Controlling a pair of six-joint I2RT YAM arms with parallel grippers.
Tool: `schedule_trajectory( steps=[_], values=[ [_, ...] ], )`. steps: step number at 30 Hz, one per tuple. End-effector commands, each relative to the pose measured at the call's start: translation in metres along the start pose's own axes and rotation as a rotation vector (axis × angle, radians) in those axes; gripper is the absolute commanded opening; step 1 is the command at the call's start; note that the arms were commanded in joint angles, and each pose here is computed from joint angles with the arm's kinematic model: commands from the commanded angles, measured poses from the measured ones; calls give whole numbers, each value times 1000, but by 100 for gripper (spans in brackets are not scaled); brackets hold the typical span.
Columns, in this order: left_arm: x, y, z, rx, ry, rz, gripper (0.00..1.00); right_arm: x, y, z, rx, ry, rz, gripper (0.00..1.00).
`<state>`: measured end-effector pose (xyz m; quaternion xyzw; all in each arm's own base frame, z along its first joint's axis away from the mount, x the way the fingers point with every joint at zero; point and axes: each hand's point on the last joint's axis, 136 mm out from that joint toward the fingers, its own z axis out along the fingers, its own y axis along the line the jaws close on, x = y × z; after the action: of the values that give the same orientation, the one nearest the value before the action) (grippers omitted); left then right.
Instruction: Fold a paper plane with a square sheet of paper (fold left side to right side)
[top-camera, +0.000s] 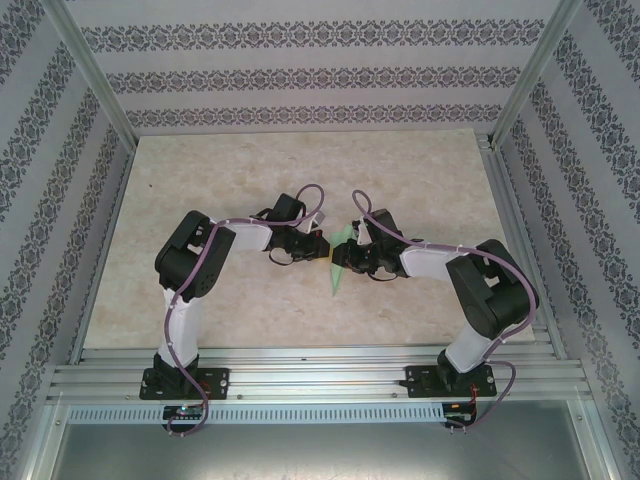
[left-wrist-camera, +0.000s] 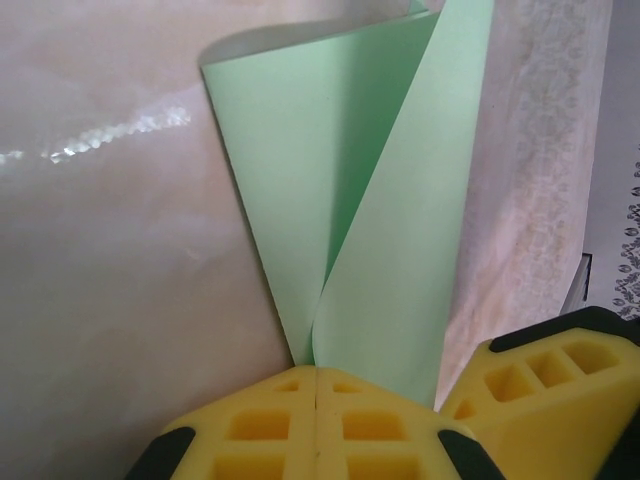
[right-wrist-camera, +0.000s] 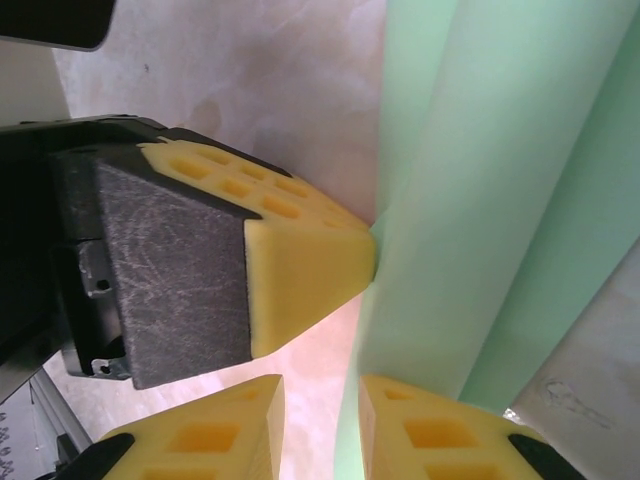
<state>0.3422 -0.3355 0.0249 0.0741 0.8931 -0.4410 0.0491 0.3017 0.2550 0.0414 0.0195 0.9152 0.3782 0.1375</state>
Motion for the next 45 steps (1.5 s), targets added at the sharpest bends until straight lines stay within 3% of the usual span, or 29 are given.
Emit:
schedule_trajectory(
  steps=[1,26,38,45],
  values=[
    [-9,5,4,-8,-23,19,0,-4,9,6,-38,-11,-13,26],
    [-22,-9,-1,12,-51,42,0,2,-6,-1,22,-14,-9,26],
    [-18,-8,7,24,-29,39,0,-10,15,-16,-25,-60,-36,27],
    [-19,-9,10,26,-23,44,0,-17,11,-5,-11,-51,-32,27]
  ],
)
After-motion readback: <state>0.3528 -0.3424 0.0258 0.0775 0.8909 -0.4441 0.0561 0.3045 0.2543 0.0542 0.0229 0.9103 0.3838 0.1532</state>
